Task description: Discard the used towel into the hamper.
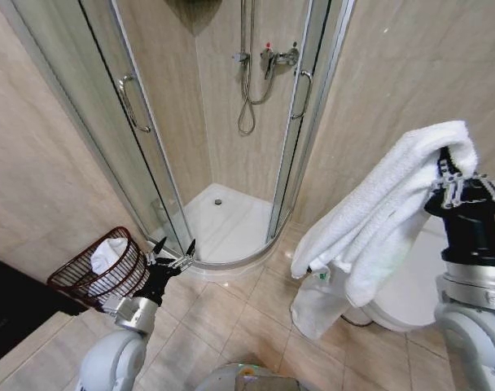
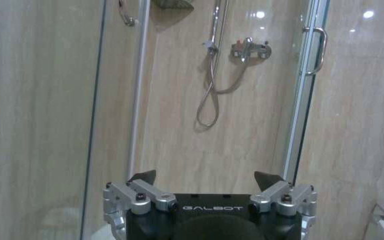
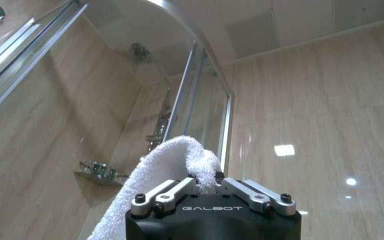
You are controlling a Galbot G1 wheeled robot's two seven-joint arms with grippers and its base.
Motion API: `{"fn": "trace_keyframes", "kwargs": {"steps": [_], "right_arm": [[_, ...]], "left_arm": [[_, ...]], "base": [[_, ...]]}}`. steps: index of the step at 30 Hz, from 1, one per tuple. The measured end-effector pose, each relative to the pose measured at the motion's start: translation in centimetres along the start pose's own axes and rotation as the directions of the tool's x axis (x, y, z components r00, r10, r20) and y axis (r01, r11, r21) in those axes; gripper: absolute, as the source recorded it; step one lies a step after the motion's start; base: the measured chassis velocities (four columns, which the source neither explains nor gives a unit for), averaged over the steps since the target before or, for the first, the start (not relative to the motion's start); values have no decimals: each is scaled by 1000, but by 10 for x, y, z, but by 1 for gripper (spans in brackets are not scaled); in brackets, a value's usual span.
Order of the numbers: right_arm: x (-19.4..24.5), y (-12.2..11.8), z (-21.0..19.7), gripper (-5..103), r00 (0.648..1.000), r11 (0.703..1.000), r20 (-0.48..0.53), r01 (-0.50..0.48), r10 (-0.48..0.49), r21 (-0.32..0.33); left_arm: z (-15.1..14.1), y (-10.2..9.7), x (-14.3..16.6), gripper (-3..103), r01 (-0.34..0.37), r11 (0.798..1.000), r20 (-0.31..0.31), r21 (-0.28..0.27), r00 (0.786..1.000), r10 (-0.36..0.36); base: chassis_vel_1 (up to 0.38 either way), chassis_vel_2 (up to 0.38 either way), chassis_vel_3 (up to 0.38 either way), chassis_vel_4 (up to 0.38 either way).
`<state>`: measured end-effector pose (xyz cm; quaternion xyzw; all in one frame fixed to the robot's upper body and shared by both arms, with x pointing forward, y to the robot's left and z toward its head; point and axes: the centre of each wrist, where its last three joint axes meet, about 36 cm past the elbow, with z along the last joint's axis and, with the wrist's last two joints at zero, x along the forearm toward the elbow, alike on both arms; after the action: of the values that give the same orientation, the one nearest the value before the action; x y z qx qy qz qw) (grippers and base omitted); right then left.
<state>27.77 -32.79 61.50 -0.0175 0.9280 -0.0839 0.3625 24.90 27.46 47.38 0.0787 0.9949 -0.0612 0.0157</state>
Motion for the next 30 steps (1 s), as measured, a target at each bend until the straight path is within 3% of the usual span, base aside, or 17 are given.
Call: {"fn": "trace_keyframes", "kwargs": {"steps": [30], "right_arm": [[-4, -13, -8, 3, 1000, 1000, 12, -28, 28, -2]], "left_arm": [[0, 0, 0, 99, 0, 1000, 0, 0, 1000, 0]], "base": [[0, 0, 0, 0]]}}
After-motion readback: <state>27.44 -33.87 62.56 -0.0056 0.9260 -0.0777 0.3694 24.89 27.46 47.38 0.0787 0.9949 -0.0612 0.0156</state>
